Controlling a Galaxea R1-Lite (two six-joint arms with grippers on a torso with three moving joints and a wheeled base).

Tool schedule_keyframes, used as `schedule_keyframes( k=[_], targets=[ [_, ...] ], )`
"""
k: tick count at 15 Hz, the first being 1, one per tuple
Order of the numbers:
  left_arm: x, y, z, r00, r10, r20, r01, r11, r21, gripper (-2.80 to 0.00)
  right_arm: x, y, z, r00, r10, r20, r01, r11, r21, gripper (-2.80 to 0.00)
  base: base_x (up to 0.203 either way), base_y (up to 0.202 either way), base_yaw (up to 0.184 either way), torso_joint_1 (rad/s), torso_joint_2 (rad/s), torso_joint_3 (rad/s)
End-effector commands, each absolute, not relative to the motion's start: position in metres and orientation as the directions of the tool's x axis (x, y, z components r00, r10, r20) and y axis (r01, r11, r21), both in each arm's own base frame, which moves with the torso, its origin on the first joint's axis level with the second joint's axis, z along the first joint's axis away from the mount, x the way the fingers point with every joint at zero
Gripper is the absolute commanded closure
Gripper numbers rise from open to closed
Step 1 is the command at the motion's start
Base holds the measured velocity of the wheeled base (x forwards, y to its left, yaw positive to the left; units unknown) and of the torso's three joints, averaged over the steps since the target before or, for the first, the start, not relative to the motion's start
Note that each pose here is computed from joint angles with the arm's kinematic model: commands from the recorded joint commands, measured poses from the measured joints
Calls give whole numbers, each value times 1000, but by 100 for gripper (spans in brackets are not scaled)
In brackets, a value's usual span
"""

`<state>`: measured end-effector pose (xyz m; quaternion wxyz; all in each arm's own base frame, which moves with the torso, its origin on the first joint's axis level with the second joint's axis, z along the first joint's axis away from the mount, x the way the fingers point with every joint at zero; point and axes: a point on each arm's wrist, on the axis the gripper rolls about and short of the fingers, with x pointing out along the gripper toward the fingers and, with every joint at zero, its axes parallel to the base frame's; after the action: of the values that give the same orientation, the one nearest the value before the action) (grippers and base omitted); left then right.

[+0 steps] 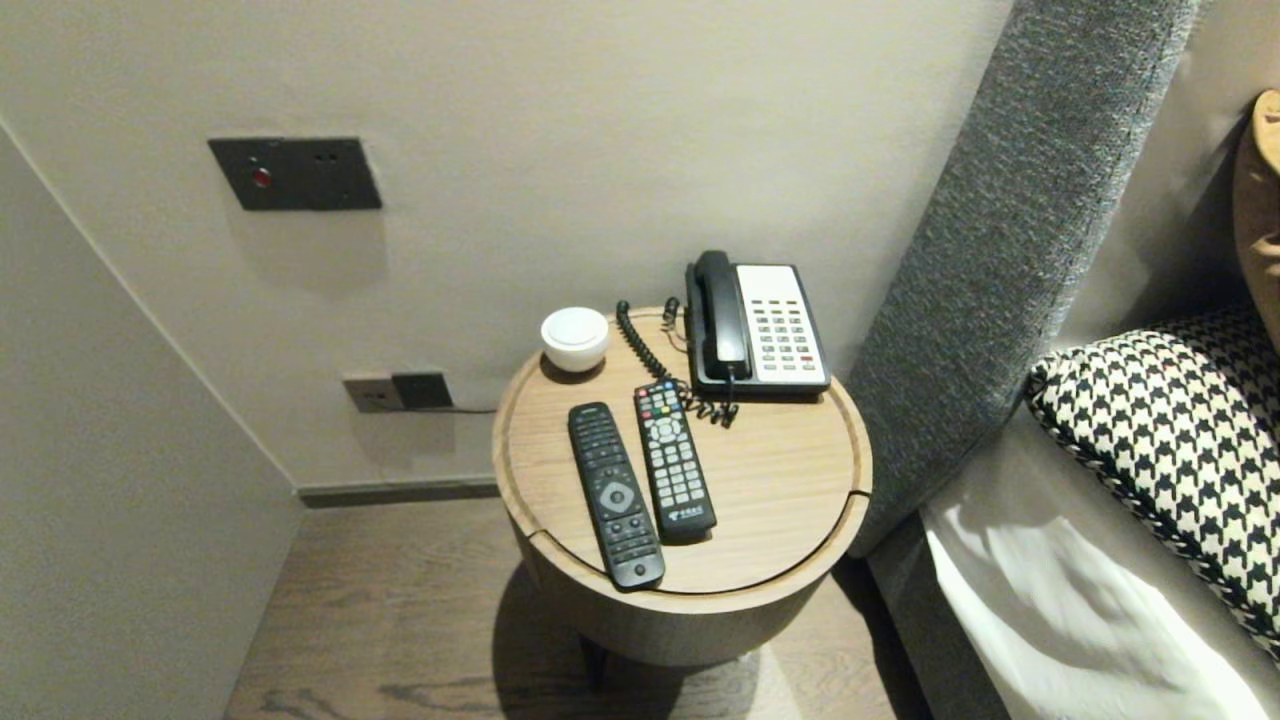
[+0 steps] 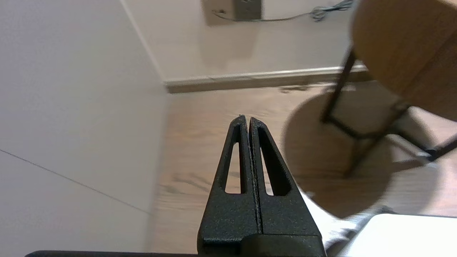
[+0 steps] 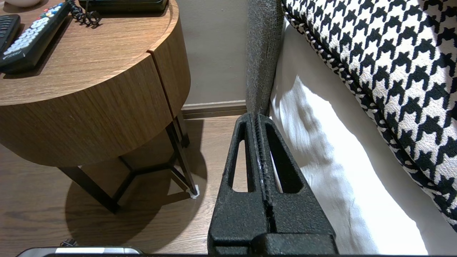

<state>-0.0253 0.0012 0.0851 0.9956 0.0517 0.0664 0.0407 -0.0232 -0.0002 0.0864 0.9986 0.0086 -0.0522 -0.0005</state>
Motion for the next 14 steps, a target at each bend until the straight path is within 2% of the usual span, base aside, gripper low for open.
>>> schedule_keyframes(
  k=[1,4,7,14],
  targets=[
    [-29,0,79,996,49,-76,-44,997,58,0,-20,0,75,998,-2,64,0,1000,17,0,0,0,0,0,0,0],
    [-23,0,78,1000,13,21,-14,999,41,0,-20,0,75,998,-2,64,0,1000,17,0,0,0,0,0,0,0],
    [-23,0,77,1000,21,20,-21,1000,-12,0,-20,0,75,998,-2,64,0,1000,17,0,0,0,0,0,0,0],
    [-23,0,77,1000,21,20,-21,1000,-11,0,-20,0,75,998,-2,64,0,1000,17,0,0,0,0,0,0,0]
  ],
)
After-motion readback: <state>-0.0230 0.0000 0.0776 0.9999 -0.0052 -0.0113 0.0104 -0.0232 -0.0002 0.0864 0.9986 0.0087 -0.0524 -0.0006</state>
